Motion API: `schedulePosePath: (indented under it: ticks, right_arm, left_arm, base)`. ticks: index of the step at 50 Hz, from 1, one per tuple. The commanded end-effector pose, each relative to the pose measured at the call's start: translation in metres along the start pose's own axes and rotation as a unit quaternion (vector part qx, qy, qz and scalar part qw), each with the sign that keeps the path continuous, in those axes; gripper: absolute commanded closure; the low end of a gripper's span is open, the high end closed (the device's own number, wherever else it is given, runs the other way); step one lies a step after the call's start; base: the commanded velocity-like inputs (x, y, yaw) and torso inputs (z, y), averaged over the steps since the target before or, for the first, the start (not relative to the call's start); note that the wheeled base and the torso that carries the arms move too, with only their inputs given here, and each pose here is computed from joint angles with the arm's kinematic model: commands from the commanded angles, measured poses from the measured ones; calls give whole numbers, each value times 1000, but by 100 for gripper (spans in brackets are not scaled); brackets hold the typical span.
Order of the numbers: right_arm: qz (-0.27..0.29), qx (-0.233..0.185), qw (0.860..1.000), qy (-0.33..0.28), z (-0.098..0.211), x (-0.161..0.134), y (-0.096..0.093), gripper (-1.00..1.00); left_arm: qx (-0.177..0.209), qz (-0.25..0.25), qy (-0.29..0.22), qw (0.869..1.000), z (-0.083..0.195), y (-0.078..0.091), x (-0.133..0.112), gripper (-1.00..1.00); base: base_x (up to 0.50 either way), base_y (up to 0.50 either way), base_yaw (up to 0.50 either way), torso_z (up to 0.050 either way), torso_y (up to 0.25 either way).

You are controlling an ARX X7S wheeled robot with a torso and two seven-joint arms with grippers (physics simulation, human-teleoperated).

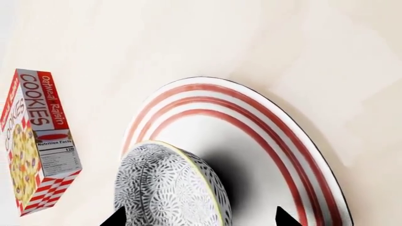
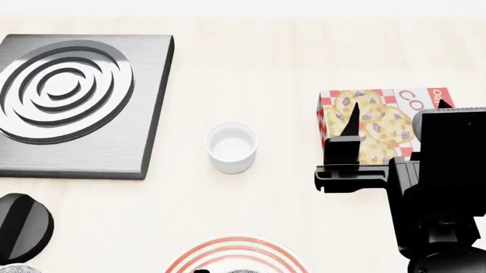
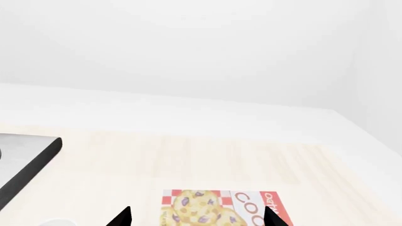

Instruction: Pick the akita bowl on the stove and place it on the plate.

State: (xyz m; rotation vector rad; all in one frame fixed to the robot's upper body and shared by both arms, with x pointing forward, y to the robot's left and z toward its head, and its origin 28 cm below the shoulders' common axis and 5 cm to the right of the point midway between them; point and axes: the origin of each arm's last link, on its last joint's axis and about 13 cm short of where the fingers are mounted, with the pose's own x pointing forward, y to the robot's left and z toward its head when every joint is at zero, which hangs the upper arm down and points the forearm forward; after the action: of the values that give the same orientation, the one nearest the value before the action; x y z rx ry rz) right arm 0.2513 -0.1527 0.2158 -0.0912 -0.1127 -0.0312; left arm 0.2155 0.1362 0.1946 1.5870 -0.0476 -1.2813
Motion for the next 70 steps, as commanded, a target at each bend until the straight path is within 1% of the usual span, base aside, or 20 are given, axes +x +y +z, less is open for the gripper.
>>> schedulePosePath:
  ticks: [1, 2, 19, 24, 30, 34, 35, 36, 37, 40, 43, 46, 47, 51, 53, 57, 61, 64, 68, 70]
  right_arm:
    - [1, -1, 1000, 0, 0, 0, 0, -100]
    - [1, -1, 1000, 0, -1, 1, 0, -100]
    - [2, -1, 1000, 1, 1, -1, 1, -100]
    - [2, -1, 1000, 1, 0, 0, 1, -100]
    - [2, -2, 1000, 1, -1, 1, 0, -100]
    - [2, -2, 1000, 1, 0, 1, 0, -100]
    - [2, -2, 1000, 1, 0, 1, 0, -100]
    - [2, -2, 1000, 1, 0, 0, 0, -100]
    - [2, -2, 1000, 1, 0, 0, 0, -100]
    - [2, -2, 1000, 0, 0, 0, 0, -100]
    - [2, -2, 1000, 1, 0, 0, 0, -100]
    - [2, -2, 1000, 0, 0, 0, 0, -100]
    - [2, -2, 1000, 0, 0, 0, 0, -100]
    - [2, -2, 1000, 0, 0, 0, 0, -100]
    - [2, -3, 1000, 1, 0, 0, 0, -100]
    - [2, -3, 1000, 1, 0, 0, 0, -100]
    - [2, -3, 1000, 1, 0, 0, 0, -100]
    - [2, -3, 1000, 1, 0, 0, 1, -100]
    - [3, -4, 1000, 1, 0, 0, 1, -100]
    - [3, -4, 1000, 1, 0, 0, 1, -100]
  left_arm:
    - [-5, 14, -9, 1000, 4, 5, -4, -100]
    - [-14, 18, -16, 1000, 4, 6, -5, -100]
    - [-41, 61, -42, 996, 7, 21, -15, -100]
    - [-56, 85, -59, 993, 10, 29, -19, -100]
    - [-67, 100, -73, 990, 11, 32, -22, -100]
    - [-82, 113, -83, 987, 10, 33, -24, -100]
    - [-79, 115, -83, 987, 10, 34, -24, -100]
    - [-88, 125, -88, 984, 10, 36, -26, -100]
    - [-84, 124, -89, 985, 11, 36, -27, -100]
    - [-98, 139, -97, 981, 11, 39, -31, -100]
    - [-98, 150, -101, 979, 10, 41, -34, -100]
    - [-118, 164, -109, 973, 10, 45, -36, -100]
    - [-114, 162, -110, 974, 9, 44, -37, -100]
    - [-144, 191, -117, 964, 4, 48, -40, -100]
    - [-142, 191, -118, 964, 3, 48, -41, -100]
    - [-165, 212, -124, 955, 0, 51, -44, -100]
    - [-165, 215, -126, 954, -1, 51, -45, -100]
    - [-183, 229, -134, 947, -3, 52, -46, -100]
    - [-189, 238, -137, 943, -4, 54, -49, -100]
    - [-200, 248, -142, 937, -5, 57, -51, -100]
  base:
    - [0, 0, 0, 0, 0]
    - [0, 0, 0, 0, 0]
    - [0, 0, 0, 0, 0]
    - [0, 0, 0, 0, 0]
    - [0, 0, 0, 0, 0]
    - [0, 0, 0, 0, 0]
    - [0, 0, 0, 0, 0]
    - [0, 0, 0, 0, 0]
    - [0, 0, 0, 0, 0]
    - [0, 0, 0, 0, 0]
    - [0, 0, 0, 0, 0]
    - [0, 0, 0, 0, 0]
    - [0, 0, 0, 0, 0]
    - [0, 0, 0, 0, 0]
    - [0, 0, 0, 0, 0]
    - [0, 0, 0, 0, 0]
    - [0, 0, 0, 0, 0]
    - [0, 0, 0, 0, 0]
    - [0, 0, 0, 0, 0]
    - [0, 0, 0, 0, 0]
